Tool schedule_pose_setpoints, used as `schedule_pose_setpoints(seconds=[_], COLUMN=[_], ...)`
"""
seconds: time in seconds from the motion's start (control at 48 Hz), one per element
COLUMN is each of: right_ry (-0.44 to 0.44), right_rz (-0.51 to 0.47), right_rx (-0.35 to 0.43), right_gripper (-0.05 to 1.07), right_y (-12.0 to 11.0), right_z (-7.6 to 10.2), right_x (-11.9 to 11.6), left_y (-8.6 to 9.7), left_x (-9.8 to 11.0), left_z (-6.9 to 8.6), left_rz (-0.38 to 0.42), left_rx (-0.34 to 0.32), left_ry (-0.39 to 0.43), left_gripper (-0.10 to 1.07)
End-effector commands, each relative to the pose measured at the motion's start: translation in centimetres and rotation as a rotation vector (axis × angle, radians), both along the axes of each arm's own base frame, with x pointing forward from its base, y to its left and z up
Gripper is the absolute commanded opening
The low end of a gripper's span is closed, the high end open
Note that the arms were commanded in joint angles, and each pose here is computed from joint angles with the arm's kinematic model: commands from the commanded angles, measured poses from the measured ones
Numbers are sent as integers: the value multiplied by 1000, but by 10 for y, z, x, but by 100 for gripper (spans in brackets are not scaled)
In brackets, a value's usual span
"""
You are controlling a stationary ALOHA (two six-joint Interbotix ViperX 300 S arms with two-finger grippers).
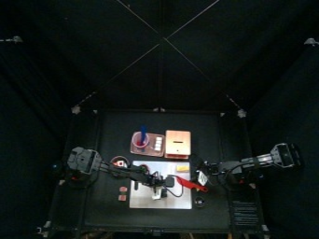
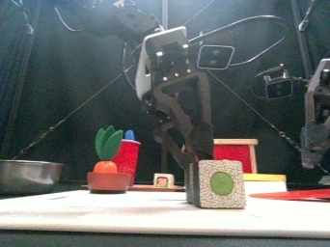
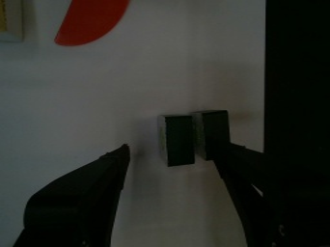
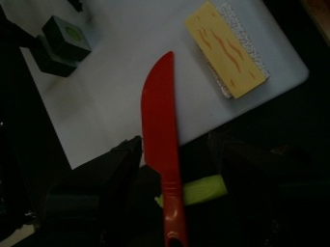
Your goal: Place the cut up green sushi roll into the bowl
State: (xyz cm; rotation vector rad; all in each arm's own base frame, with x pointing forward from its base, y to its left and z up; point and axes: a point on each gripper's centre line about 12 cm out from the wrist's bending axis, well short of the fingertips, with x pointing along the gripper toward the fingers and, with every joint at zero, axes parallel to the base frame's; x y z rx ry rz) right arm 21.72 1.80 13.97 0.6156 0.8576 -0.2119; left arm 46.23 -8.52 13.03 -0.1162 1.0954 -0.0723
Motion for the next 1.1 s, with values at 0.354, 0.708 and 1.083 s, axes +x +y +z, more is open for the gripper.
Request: schedule_pose_setpoints(seconds=[0.354, 0.708, 1.083], right_ry=[-21, -21, -17], right_rz=[0, 1, -1], right_rx=[1, 1, 2], right_gripper=[91, 91, 91], right_y=[0, 0, 0], right_z=[4, 4, 3], right_x=[3, 3, 1], left_y=[1, 4, 9], left_x=[1, -11, -102], left_z=[6, 67, 107], left_rz=[4, -10, 4], left_rx=[-3, -6, -56], left_ry=[7, -73, 32], left_gripper=[65, 64, 64])
